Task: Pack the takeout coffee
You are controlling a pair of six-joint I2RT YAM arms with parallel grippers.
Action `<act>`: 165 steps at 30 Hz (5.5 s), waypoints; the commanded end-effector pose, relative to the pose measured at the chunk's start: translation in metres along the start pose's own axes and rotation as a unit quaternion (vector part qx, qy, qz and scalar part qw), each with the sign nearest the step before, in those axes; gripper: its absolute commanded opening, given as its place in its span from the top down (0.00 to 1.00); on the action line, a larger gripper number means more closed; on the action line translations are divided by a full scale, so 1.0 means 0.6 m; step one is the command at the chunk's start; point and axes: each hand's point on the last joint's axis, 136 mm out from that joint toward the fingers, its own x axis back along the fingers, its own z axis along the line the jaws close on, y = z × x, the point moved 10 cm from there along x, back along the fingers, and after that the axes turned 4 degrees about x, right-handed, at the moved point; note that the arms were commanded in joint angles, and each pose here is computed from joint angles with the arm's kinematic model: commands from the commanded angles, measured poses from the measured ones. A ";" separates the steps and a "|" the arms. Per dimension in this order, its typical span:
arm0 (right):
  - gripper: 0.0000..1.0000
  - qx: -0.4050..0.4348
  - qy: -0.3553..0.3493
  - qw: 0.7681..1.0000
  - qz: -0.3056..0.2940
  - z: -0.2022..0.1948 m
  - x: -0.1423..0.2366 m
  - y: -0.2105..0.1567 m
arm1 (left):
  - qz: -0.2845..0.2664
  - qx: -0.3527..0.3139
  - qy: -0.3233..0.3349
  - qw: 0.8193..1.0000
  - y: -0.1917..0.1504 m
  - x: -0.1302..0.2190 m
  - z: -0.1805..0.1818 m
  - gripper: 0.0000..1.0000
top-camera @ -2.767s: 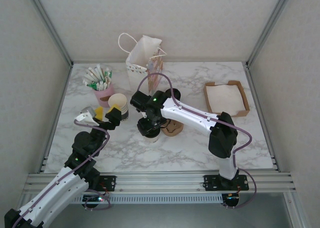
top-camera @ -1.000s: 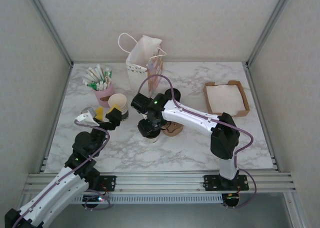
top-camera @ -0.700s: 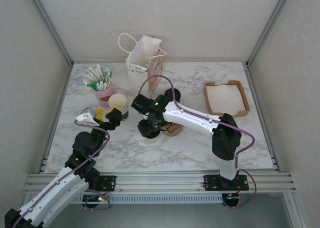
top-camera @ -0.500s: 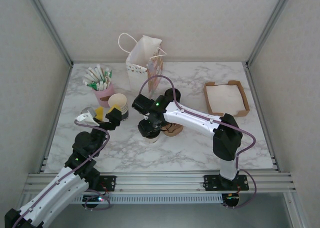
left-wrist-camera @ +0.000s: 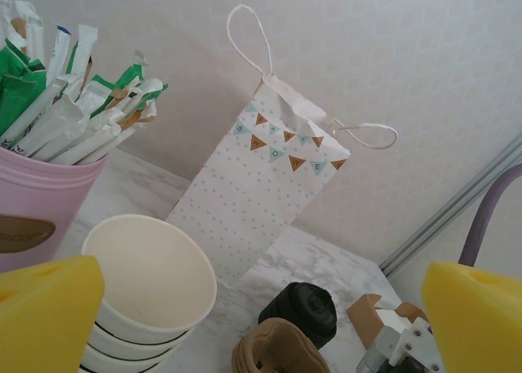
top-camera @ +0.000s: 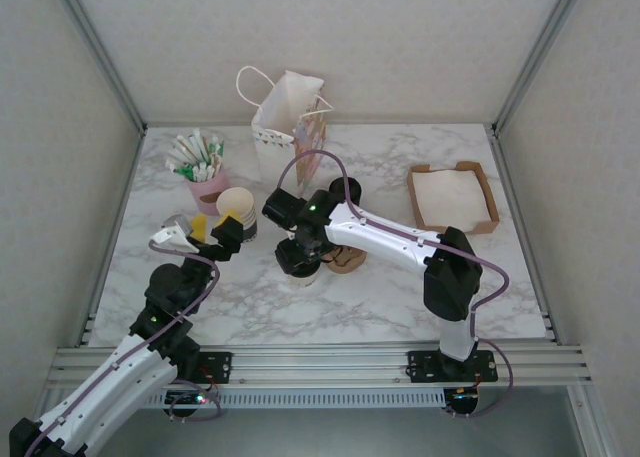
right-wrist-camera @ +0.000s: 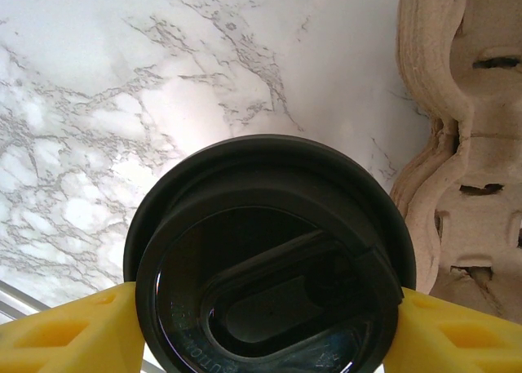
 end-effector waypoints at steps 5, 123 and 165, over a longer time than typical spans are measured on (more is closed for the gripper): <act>0.32 0.022 -0.008 0.997 0.072 0.010 -0.048 -0.023 | -0.005 -0.006 0.004 1.000 -0.001 0.000 0.005 0.00; 1.00 -0.211 0.285 0.932 -0.075 -0.138 -0.049 -0.091 | 0.504 0.147 0.063 0.849 -0.149 -0.026 0.027 1.00; 1.00 -0.151 0.290 0.938 -0.113 -0.128 0.014 0.015 | 0.433 0.208 0.009 0.877 -0.076 -0.042 0.038 0.92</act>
